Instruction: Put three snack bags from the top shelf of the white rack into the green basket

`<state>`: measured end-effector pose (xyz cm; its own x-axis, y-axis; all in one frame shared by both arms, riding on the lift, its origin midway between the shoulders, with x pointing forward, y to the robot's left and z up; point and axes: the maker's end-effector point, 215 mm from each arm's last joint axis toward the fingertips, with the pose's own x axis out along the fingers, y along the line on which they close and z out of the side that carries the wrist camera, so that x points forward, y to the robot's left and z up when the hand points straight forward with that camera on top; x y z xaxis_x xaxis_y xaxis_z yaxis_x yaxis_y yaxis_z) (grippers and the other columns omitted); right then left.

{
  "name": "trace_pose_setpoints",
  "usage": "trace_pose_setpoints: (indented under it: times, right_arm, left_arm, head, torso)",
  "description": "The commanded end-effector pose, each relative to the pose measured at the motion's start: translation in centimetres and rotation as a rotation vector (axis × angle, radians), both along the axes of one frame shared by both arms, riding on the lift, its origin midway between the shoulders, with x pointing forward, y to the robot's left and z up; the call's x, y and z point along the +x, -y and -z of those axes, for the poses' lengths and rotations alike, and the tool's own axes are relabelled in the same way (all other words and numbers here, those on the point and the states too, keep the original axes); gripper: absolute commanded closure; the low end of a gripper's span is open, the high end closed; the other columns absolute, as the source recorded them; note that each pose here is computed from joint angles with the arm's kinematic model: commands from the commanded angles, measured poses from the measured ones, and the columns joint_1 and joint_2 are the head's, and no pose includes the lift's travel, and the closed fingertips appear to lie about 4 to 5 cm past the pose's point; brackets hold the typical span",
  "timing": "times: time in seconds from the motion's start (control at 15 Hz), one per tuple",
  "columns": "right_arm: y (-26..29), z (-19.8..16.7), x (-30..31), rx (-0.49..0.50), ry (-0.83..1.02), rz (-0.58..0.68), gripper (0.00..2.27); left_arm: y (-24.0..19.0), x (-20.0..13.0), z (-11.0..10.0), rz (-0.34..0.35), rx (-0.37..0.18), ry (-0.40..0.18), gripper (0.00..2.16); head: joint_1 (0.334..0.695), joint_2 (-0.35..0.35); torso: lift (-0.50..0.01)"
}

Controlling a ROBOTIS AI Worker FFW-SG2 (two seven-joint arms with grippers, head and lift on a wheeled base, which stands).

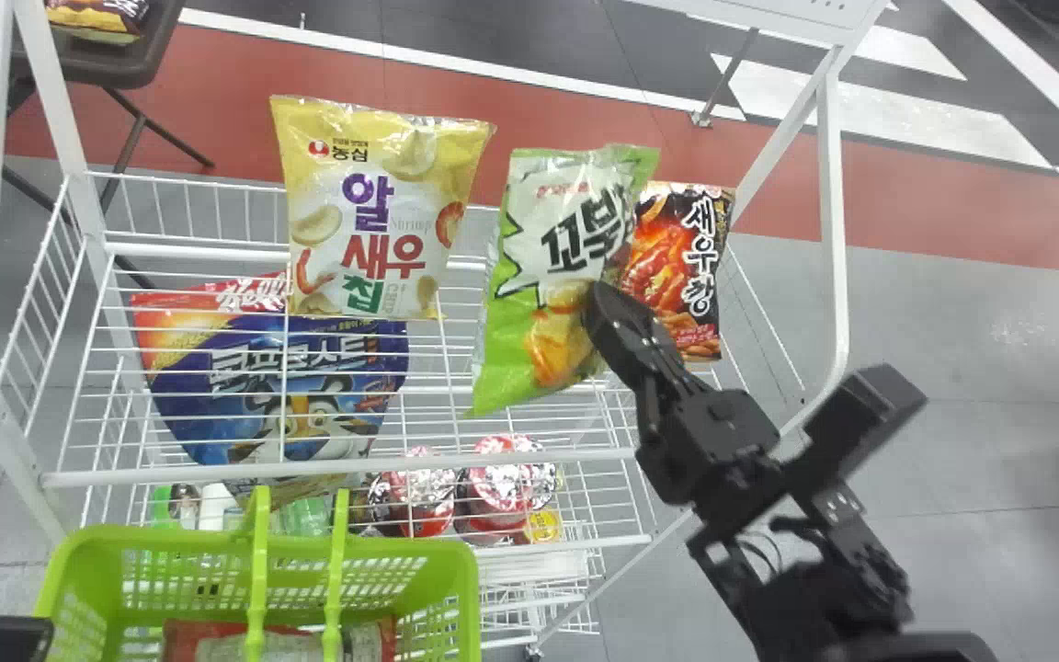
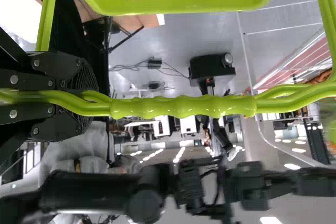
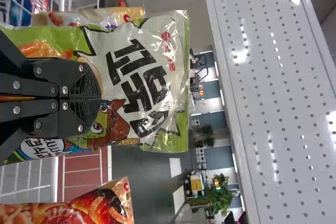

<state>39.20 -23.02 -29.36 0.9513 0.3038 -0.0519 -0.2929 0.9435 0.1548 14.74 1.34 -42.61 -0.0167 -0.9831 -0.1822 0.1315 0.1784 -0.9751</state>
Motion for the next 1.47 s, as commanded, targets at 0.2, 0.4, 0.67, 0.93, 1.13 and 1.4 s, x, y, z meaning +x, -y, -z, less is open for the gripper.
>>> trace_pose_setpoints:
  times: [0.2, 0.4, 0.67, 0.93, 1.13, 1.4]
  right_arm:
    - [0.1, 7.2, -7.3, 0.129, -0.347, -0.097, 2.14]
    - [-1.8, 10.9, -11.4, 0.187, -0.515, -0.182, 2.14]
    - [-5.7, 14.9, -15.9, 0.253, -0.703, -0.282, 2.16]
    - [-11.4, 17.3, -18.4, 0.263, -0.786, -0.404, 2.16]
    - [-16.5, 17.2, -19.4, 0.289, -0.807, -0.499, 2.16]
    - [-18.9, 19.9, -18.1, 0.259, -0.835, -0.508, 2.16]
  left_arm:
    - [-0.5, 1.3, -0.2, -0.031, -0.002, 0.018, 2.15]
    - [-0.5, 1.3, -0.3, -0.029, -0.003, 0.021, 2.15]
    - [-0.4, 1.3, -0.5, -0.028, -0.009, 0.022, 2.15]
    - [0.1, 0.9, -0.7, -0.015, -0.011, 0.024, 2.15]
    - [0.6, 0.4, -0.7, -0.001, -0.015, 0.019, 2.15]
    - [0.5, -0.3, -0.6, 0.000, -0.017, 0.010, 2.15]
  head:
    - [0.695, -0.350]
    - [0.695, -0.350]
    - [0.695, -0.350]
    - [0.695, -0.350]
    - [0.695, -0.346]
    - [0.695, -0.172]
  torso:
    - [0.000]
    - [0.000]
    - [0.000]
    - [0.000]
    - [0.000]
    - [0.000]
